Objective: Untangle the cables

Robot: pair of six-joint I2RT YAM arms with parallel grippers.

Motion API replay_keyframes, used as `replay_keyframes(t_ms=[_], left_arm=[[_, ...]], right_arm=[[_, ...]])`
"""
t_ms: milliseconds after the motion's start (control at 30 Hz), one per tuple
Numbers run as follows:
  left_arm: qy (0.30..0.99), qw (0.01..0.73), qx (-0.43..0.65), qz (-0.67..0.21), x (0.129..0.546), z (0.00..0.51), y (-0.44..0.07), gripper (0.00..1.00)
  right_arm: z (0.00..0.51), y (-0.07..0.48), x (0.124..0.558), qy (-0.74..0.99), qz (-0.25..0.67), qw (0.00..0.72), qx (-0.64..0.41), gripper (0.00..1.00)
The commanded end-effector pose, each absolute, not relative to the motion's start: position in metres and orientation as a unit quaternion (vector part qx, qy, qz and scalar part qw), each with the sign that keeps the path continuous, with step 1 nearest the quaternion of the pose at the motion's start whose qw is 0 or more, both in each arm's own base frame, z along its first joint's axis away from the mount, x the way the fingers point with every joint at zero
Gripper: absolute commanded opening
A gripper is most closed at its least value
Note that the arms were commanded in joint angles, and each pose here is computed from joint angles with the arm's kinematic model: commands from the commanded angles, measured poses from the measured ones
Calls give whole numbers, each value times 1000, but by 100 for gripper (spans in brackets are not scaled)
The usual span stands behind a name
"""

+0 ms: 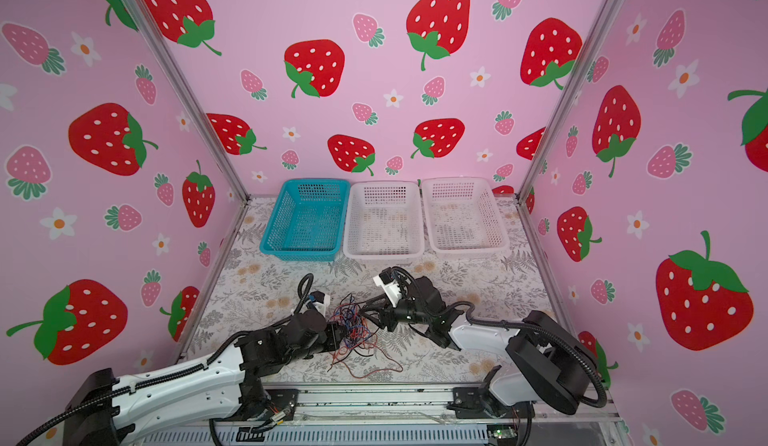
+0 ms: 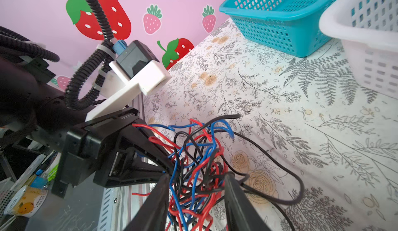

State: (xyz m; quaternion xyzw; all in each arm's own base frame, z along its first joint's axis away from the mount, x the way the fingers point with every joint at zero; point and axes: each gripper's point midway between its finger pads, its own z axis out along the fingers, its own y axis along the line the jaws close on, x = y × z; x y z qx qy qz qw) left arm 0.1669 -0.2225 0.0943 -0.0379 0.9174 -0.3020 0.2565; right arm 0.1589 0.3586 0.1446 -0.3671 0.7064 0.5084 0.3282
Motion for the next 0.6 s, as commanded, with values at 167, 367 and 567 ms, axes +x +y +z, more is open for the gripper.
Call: replay_keyframes(t_ms=[167, 367, 567], left_arm=[[895, 277, -21, -349, 172, 129, -243, 0], [895, 285, -24, -344, 173, 132, -238, 0], [893, 295, -30, -339, 171, 134, -226, 0]], right_arm=[[137, 369, 167, 719, 489, 326, -370, 33], [132, 366, 171, 731, 475, 331, -362, 7], [137, 359, 175, 733, 465, 351, -351, 0]])
